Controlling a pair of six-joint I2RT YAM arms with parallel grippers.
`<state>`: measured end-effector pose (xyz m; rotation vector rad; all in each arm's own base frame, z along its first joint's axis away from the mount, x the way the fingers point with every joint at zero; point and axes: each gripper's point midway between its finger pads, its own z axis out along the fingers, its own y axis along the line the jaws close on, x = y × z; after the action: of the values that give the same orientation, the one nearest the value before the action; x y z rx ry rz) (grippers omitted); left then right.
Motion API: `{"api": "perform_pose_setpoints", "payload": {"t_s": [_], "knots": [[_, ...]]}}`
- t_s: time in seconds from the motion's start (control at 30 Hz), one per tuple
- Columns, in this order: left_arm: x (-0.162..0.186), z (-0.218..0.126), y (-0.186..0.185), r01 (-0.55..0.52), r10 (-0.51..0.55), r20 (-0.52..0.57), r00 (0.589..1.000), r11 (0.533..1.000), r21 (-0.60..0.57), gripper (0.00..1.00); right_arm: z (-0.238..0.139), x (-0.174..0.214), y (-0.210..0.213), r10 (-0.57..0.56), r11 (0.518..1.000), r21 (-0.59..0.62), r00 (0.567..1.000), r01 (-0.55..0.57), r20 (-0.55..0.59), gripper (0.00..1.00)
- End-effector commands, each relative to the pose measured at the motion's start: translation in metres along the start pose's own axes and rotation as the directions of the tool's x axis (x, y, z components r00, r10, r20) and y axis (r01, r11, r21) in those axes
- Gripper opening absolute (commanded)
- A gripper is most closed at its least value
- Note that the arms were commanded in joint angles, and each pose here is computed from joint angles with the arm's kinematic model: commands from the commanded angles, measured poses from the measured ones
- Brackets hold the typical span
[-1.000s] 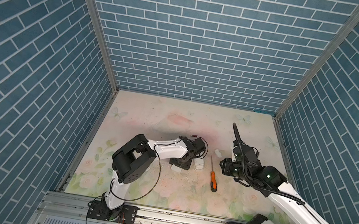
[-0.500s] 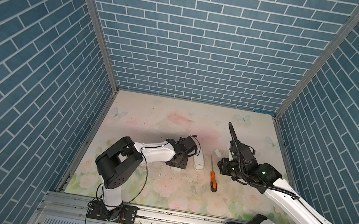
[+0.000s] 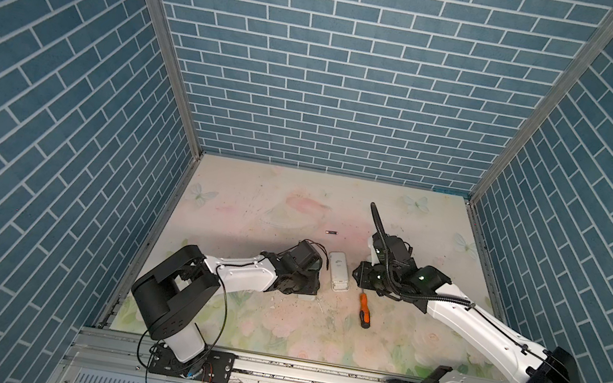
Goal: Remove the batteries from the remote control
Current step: 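Lift the grey remote with the left gripper while the right gripper reaches toward it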
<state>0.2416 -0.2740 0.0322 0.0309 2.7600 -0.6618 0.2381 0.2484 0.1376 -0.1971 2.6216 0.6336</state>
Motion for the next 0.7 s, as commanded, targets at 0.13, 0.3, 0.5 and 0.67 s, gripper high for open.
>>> {"api": "perform_pose_setpoints", "payload": {"t_s": [0.13,0.3,0.5,0.67], "knots": [[-0.003,-0.014,-0.008,0.025,-0.029,0.052,0.998,0.997,0.079,0.46,0.019,-0.027,0.041,0.050,0.994,-0.100,0.999,-0.048,0.020,0.26],[-0.006,-0.023,-0.011,0.027,-0.039,0.093,0.995,0.993,0.119,0.47,0.043,-0.026,0.059,0.062,0.989,-0.131,0.998,-0.063,-0.015,0.30],[-0.009,-0.033,-0.014,0.030,-0.050,0.128,0.990,0.988,0.155,0.47,0.052,-0.029,0.076,0.055,0.986,-0.155,0.998,-0.057,-0.016,0.34],[-0.020,-0.043,-0.017,0.061,-0.101,0.173,0.980,0.973,0.221,0.47,0.043,-0.029,0.079,0.041,0.991,-0.130,0.999,-0.040,0.005,0.35]]}}
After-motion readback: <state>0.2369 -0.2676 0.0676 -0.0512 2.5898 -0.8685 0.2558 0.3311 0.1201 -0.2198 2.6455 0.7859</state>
